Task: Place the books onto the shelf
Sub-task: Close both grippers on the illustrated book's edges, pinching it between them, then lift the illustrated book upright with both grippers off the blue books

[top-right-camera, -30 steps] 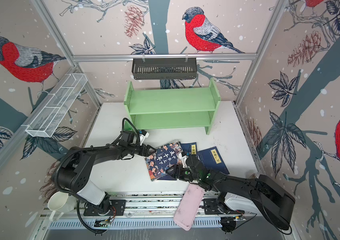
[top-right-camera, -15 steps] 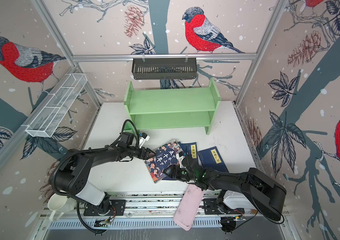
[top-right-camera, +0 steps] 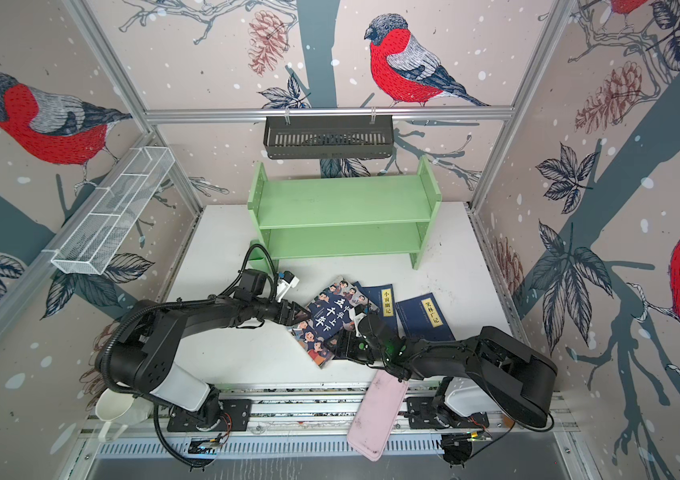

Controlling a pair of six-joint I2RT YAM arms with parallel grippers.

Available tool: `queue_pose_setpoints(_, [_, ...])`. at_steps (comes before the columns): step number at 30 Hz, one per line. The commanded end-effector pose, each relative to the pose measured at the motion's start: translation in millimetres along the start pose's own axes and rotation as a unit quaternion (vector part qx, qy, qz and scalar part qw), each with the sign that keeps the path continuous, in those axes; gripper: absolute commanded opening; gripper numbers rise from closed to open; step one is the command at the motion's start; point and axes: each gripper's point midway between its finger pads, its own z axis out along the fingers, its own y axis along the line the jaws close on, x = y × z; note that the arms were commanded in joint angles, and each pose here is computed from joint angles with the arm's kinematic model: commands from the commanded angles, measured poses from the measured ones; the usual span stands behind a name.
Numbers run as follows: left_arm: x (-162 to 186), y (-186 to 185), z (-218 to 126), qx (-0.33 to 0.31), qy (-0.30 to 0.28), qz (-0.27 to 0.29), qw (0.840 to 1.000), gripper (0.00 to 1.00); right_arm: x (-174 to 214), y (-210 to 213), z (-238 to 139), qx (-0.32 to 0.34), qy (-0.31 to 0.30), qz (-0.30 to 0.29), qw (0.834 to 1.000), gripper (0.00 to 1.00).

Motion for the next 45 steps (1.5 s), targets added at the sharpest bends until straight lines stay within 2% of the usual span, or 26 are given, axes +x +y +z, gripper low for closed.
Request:
queue_pose_setpoints(1, [7, -22, -1, 0.063, 0.014, -0.005, 0.998, 0.76, -13, 5, -2, -0.004, -0.037, -0.015, 0.999, 0.76])
queue_pose_setpoints(4, [11, -25, 0, 0.076, 0.017, -0.007, 0.997, 0.76, -18, 8, -4, -0.011, -0.050, -0.018, 0.999, 0.73])
queue_pose_setpoints(13, [20, -34, -1, 0.101, 0.026, 0.000, 0.995, 0.77, -27, 28, -12, -0.050, -0.078, -0.039, 0.995, 0.55])
queue_pose_setpoints(20, [24, -42, -2, 0.123, 0.022, 0.004, 0.992, 0.78, -28, 39, -18, -0.078, -0.084, -0.052, 0.992, 0.49])
queue_pose_setpoints(23, [24, -45, -3, 0.126, 0.018, 0.011, 0.992, 0.79, -28, 42, -18, -0.082, -0.083, -0.058, 0.991, 0.42])
queue_pose_setpoints(29, [19, -44, -7, 0.102, 0.013, 0.030, 0.994, 0.80, -29, 49, -27, -0.103, -0.086, -0.066, 0.989, 0.19])
queue_pose_setpoints(34, [2, -44, -23, 0.071, -0.013, 0.055, 0.996, 0.83, -34, 56, -48, -0.129, -0.091, -0.079, 0.984, 0.16])
queue_pose_setpoints(38, [-24, -34, -47, 0.057, -0.060, 0.027, 0.996, 0.84, -35, 68, -70, -0.159, -0.076, -0.106, 0.979, 0.16])
queue_pose_setpoints(45, [-30, -57, -64, 0.126, -0.052, 0.023, 0.990, 0.85, -29, 95, -103, -0.233, -0.038, -0.152, 0.960, 0.14])
